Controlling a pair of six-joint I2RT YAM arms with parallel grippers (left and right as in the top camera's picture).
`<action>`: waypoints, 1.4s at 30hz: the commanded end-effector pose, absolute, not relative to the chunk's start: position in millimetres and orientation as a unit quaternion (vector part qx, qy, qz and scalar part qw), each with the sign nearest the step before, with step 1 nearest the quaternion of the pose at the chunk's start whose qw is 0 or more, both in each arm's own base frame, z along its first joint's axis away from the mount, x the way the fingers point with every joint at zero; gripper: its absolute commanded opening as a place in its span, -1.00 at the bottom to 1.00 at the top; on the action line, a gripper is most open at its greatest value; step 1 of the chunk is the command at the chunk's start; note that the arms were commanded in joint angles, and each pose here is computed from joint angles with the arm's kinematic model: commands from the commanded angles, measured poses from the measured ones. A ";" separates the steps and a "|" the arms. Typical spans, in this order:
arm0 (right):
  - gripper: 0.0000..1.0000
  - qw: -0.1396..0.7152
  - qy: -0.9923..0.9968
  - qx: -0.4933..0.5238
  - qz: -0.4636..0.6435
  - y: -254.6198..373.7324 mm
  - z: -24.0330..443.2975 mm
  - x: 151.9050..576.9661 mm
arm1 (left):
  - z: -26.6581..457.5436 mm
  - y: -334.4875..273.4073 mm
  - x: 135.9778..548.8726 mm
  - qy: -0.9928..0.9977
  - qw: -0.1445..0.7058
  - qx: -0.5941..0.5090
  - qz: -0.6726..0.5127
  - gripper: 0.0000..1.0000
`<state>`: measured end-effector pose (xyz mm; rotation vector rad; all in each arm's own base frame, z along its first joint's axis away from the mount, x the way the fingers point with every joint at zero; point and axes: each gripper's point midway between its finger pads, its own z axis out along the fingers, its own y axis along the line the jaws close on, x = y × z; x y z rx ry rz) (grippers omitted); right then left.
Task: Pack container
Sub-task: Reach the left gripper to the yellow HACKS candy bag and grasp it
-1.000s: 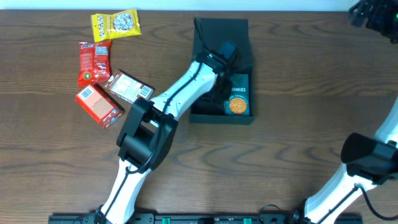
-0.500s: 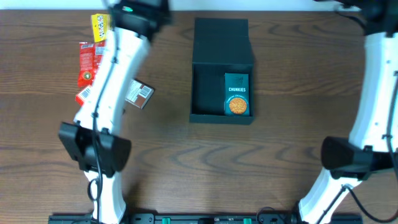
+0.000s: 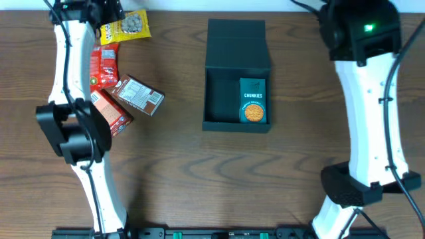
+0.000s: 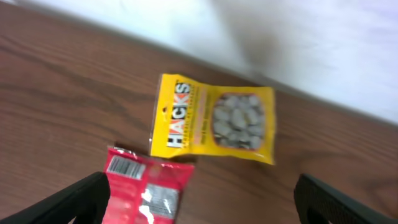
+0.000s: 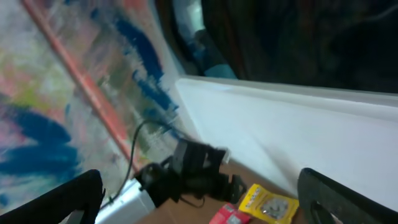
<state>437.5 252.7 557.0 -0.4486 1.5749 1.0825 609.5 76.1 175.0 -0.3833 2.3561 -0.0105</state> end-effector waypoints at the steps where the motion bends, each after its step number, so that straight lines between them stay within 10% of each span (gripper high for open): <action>1: 0.99 0.589 0.677 -0.133 0.421 246.6 560.1 453.1 | 133.5 66.8 621.7 0.928 0.350 -0.127 -0.020 0.92; 13: 0.99 0.578 0.698 -0.117 0.407 249.7 538.8 469.5 | 70.5 67.0 650.7 0.925 0.360 -0.122 -0.021 0.96; 29: 0.98 0.303 0.893 -0.191 0.273 246.5 320.1 460.8 | 56.1 63.3 674.2 0.912 0.401 -0.078 -0.024 1.00; 42: 0.99 0.283 0.899 -0.213 0.260 243.2 308.7 452.8 | 4.5 62.7 683.7 0.913 0.403 -0.066 -0.023 0.75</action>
